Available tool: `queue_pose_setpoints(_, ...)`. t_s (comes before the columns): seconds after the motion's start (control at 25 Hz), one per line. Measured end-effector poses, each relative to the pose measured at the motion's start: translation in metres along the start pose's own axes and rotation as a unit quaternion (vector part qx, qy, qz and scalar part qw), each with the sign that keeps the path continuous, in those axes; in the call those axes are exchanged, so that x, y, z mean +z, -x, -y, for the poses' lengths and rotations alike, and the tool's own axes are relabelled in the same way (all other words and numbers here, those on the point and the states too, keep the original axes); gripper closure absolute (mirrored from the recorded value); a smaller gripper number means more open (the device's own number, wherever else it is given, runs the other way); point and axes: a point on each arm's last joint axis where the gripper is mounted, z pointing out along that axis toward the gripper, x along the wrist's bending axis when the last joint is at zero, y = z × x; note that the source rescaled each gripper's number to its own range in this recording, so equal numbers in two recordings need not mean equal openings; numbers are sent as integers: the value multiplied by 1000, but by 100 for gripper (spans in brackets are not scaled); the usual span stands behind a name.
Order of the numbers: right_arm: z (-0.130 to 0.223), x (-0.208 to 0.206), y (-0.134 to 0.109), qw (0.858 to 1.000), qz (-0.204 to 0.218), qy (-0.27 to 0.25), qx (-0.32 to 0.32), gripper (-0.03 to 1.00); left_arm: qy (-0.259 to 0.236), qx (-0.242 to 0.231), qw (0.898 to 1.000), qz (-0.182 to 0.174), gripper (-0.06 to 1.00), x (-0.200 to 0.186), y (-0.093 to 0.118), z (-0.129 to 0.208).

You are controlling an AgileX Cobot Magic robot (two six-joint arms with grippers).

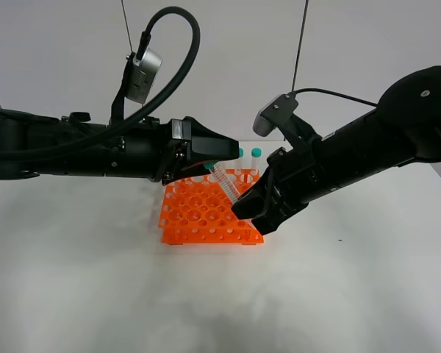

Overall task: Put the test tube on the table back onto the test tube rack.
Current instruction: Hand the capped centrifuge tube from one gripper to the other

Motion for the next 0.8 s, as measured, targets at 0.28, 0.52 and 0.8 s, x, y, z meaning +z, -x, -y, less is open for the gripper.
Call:
queue_pose_setpoints(0.28,-1,0,0,1000,-2,4,5,95,1,0,1000,-2,41,0,0,0)
queue_pose_setpoints(0.52,-1,0,-1,1000,-6,6,9,95,2,2,1000,-11,94,0,-2,0)
queue_pose_setpoints(0.8,-1,0,-1,1000,-6,7,10,95,1,2,1000,-11,94,0,-3,0)
